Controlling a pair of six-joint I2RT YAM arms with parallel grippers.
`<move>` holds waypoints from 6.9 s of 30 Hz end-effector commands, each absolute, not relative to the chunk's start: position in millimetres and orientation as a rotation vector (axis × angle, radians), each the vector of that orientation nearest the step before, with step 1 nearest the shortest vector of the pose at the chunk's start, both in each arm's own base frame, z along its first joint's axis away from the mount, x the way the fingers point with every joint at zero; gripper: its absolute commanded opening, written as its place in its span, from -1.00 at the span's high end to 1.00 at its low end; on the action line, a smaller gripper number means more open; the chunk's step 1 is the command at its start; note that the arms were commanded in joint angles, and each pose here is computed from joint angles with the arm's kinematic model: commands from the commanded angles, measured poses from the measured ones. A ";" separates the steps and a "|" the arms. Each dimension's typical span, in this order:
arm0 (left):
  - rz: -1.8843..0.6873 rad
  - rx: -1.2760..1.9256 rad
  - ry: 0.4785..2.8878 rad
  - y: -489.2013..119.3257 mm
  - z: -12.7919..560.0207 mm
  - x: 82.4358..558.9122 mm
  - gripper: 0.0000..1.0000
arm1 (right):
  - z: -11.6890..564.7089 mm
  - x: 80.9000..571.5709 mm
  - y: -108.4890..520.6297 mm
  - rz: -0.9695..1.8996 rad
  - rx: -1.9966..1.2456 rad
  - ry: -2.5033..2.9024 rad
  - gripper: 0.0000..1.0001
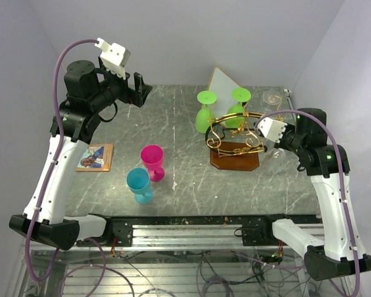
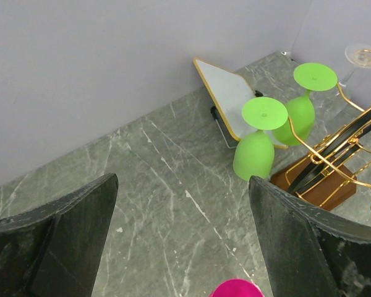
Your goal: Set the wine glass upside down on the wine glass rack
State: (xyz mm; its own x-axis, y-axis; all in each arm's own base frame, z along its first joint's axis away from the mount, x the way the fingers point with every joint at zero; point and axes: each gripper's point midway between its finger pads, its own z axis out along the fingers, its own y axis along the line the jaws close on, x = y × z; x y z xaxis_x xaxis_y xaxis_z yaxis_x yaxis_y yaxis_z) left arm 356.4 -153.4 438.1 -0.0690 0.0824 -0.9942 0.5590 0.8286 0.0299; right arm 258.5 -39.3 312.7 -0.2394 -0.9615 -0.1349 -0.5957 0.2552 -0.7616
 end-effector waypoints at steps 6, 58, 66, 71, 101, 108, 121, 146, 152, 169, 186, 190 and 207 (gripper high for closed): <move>-0.407 0.524 1.588 -150.8 444.8 358.3 -0.94 | 333.2 258.7 -31.0 -0.752 -1.369 1.864 1.00; -0.374 0.523 1.596 -146.4 432.9 366.6 -0.94 | 315.5 237.8 -8.6 -0.602 -1.496 1.791 0.78; -0.364 0.521 1.600 -144.4 431.3 367.3 -0.95 | 309.2 238.0 -6.8 -0.577 -1.491 1.808 0.73; -0.368 0.522 1.600 -145.4 431.2 368.2 -0.95 | 308.5 236.8 -6.5 -0.569 -1.491 1.814 0.62; -0.329 0.535 1.614 -141.2 423.6 371.2 -0.96 | 338.7 228.3 31.9 -0.358 -1.452 1.665 -0.02; -0.302 0.592 1.657 -140.4 403.2 371.3 -0.94 | 383.0 242.4 47.5 -0.254 -1.175 1.630 -0.03; -0.221 0.961 1.882 -131.1 302.0 337.5 -0.90 | 436.4 295.1 75.0 -0.103 -0.917 1.506 -0.20; -0.477 1.308 2.230 -168.2 156.0 302.9 -0.26 | 398.6 328.2 108.0 0.123 -0.842 1.495 -0.35; -0.496 1.341 2.250 -170.0 149.5 299.9 0.31 | 396.5 321.9 115.0 0.161 -0.890 1.484 -0.35; -0.327 1.083 1.960 -176.9 268.0 343.0 0.86 | 395.1 328.4 104.9 0.093 -0.885 1.522 -0.55; -0.600 0.718 1.512 -203.8 478.0 315.3 0.86 | 427.1 324.2 186.6 0.692 -0.809 1.481 -0.40; -0.776 0.670 1.485 -221.4 498.7 308.5 0.86 | 433.8 317.0 213.3 0.858 -0.796 1.473 -0.35; -0.912 0.642 1.487 -246.7 495.8 319.9 0.86 | 413.3 336.9 256.6 1.136 -0.649 1.568 0.00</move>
State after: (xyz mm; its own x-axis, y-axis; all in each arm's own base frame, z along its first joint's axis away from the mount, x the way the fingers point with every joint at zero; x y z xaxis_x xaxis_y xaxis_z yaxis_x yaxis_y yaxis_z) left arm 329.0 -238.6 477.9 -0.1713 -0.0822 -0.9818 0.7887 0.5857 -0.1867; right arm 332.3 252.0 411.7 -0.2964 0.1126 -0.9484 -0.8597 0.4011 0.3163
